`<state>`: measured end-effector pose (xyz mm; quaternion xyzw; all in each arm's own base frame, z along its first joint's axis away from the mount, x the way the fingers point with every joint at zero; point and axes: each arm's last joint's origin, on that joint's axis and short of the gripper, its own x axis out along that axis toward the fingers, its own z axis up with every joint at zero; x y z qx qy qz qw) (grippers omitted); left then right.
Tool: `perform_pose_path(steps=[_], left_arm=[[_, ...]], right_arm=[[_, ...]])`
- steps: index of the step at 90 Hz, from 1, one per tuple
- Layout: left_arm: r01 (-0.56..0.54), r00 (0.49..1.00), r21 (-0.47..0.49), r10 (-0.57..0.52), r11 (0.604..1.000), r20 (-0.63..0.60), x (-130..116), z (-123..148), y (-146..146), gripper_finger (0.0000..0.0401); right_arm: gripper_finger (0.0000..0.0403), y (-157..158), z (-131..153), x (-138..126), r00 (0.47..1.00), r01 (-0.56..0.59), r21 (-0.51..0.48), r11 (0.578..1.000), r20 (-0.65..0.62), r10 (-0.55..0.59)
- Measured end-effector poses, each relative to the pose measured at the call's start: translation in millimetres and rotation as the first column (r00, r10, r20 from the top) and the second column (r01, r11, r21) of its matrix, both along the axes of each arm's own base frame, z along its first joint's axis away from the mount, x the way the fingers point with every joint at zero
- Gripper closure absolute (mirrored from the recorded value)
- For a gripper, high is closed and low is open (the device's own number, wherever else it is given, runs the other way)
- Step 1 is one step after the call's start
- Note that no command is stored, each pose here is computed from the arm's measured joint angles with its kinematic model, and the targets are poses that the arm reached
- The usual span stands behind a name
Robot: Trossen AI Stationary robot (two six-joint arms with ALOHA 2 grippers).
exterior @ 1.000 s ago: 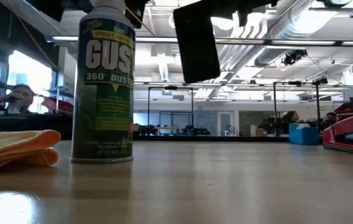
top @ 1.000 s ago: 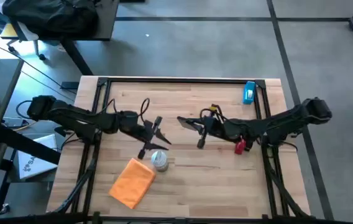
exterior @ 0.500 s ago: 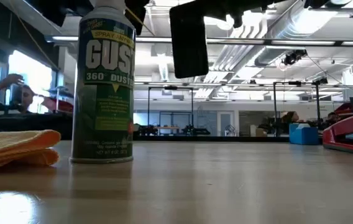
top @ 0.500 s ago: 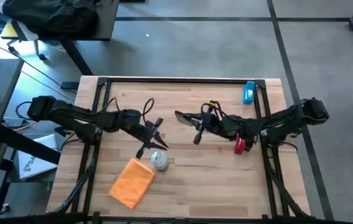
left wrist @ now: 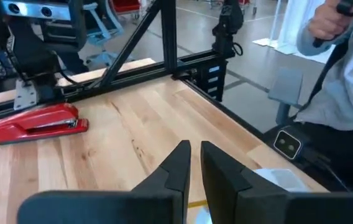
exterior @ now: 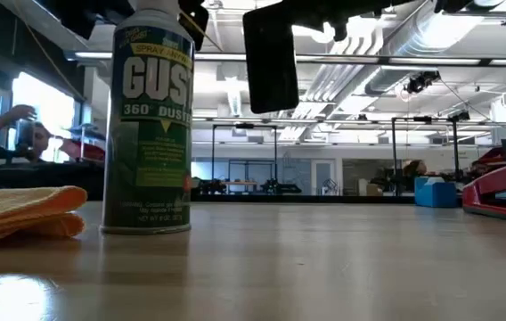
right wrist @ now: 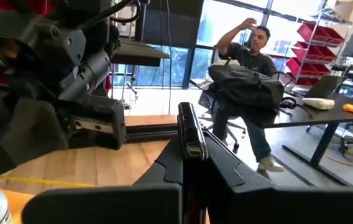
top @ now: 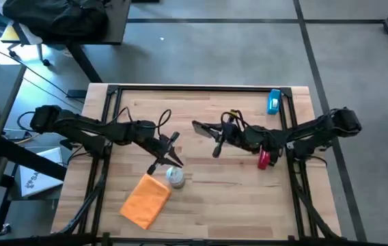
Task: Apply microfiber cloth
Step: Spray the cellphone using the spray bottle
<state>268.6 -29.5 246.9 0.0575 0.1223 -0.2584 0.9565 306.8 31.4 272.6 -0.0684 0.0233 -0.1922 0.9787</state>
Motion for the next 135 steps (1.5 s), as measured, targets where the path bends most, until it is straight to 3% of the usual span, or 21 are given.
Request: perform_pose_path(steps=[32,50,65,84,135], left_arm=[[-0.006,1.0,-0.004,0.006,1.0,-0.02,-0.6,-1.2,0.1,0.0382],[-0.006,1.0,-0.005,0.006,1.0,-0.027,-0.8,-1.7,0.1,0.0382],[-0.001,0.999,-0.005,0.001,1.0,-0.033,-1.2,-1.9,-1.7,0.0382],[0.005,0.999,-0.004,-0.005,1.0,-0.034,-1.4,-2.0,-3.5,0.0382],[0.002,0.999,-0.01,-0.002,1.0,-0.043,-1.5,-2.9,-4.5,0.0382]], right_arm=[[0.0402,-3.1,3.8,1.4,0.998,0.009,0.018,1.0,0.059,-0.01],[0.0402,-5.5,-18.9,16.5,1.0,-0.009,0.063,0.998,0.029,0.007],[0.0402,-6.4,-23.6,23.0,0.997,-0.013,0.075,0.997,0.081,0.007],[0.0402,-6.3,-15.0,23.6,0.989,-0.015,0.056,0.998,0.149,0.007],[0.0402,-5.1,-7.8,27.2,0.988,-0.045,0.035,0.998,0.15,0.039]])
